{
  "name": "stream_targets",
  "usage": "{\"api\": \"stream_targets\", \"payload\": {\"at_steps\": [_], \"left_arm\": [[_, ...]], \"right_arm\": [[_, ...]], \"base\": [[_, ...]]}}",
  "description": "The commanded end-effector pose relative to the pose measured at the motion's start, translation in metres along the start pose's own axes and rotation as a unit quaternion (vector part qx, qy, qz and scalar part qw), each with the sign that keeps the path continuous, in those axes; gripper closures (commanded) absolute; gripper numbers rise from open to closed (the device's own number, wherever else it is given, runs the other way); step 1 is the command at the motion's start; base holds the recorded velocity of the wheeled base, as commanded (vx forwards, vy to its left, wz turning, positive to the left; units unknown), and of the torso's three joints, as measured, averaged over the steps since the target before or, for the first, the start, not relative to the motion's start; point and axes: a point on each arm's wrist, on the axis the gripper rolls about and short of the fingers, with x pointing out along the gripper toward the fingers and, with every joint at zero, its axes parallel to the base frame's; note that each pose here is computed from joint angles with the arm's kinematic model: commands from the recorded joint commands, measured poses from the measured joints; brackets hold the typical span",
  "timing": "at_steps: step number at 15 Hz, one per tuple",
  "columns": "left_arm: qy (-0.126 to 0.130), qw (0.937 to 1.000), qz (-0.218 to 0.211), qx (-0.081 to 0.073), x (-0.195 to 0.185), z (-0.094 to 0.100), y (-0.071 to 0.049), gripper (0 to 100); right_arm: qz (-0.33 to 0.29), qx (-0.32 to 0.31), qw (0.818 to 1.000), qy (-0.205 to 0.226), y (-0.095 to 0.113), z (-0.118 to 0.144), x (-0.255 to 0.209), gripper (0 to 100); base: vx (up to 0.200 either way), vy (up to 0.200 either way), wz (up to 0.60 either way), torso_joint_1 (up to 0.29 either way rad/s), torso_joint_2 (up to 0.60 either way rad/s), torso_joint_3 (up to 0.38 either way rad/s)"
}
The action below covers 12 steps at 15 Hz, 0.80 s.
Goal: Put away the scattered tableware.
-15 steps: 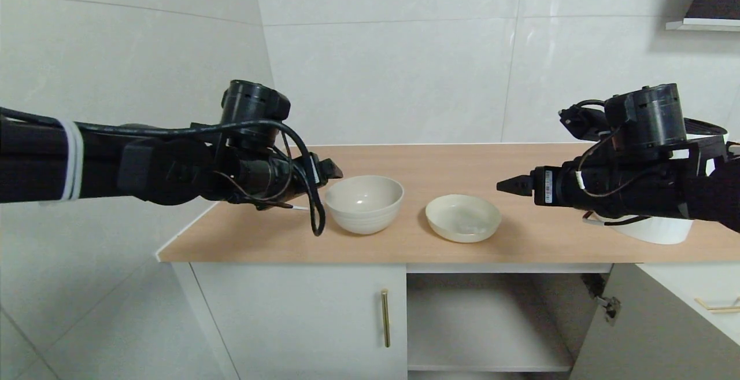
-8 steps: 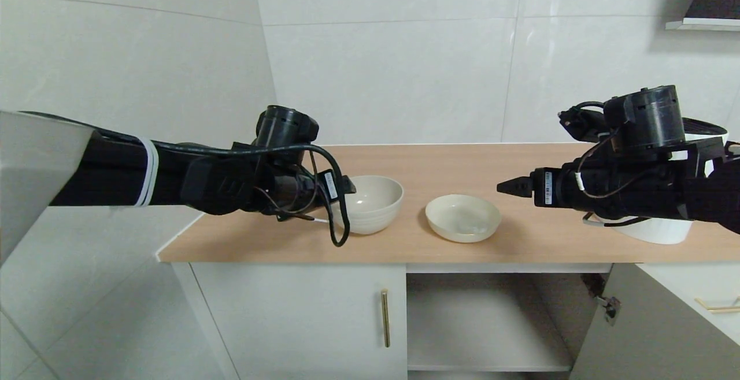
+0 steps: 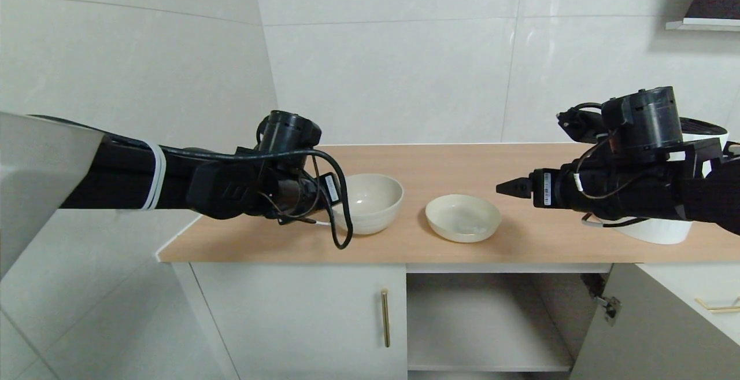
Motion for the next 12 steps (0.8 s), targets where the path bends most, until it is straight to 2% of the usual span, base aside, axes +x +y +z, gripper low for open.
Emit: {"api": "stream_targets", "payload": {"at_steps": [1,4,7,9,12], "left_arm": [[-0.014,0.9998,-0.01,-0.003,-0.019,0.006,-0.001,100],[-0.027,0.9993,-0.027,-0.001,-0.051,0.01,0.003,100],[-0.018,0.998,-0.061,0.0,-0.072,0.01,0.006,100],[-0.011,0.9978,-0.064,0.01,-0.072,0.007,0.008,100],[-0.011,0.9979,-0.063,0.011,-0.072,0.007,0.008,100]], "right_arm": [[0.001,0.0,1.0,-0.003,0.0,0.002,0.0,0],[-0.006,-0.001,1.0,0.01,0.0,-0.002,0.011,0],[-0.057,-0.007,0.998,0.036,-0.002,-0.014,0.043,0],[-0.082,-0.013,0.995,0.047,0.0,-0.022,0.061,0],[-0.1,-0.018,0.993,0.057,0.004,-0.031,0.075,0]], "base": [[0.0,0.0,0.0,0.0,0.0,0.0],[0.0,0.0,0.0,0.0,0.0,0.0],[0.0,0.0,0.0,0.0,0.0,0.0],[0.0,0.0,0.0,0.0,0.0,0.0],[0.0,0.0,0.0,0.0,0.0,0.0]]}}
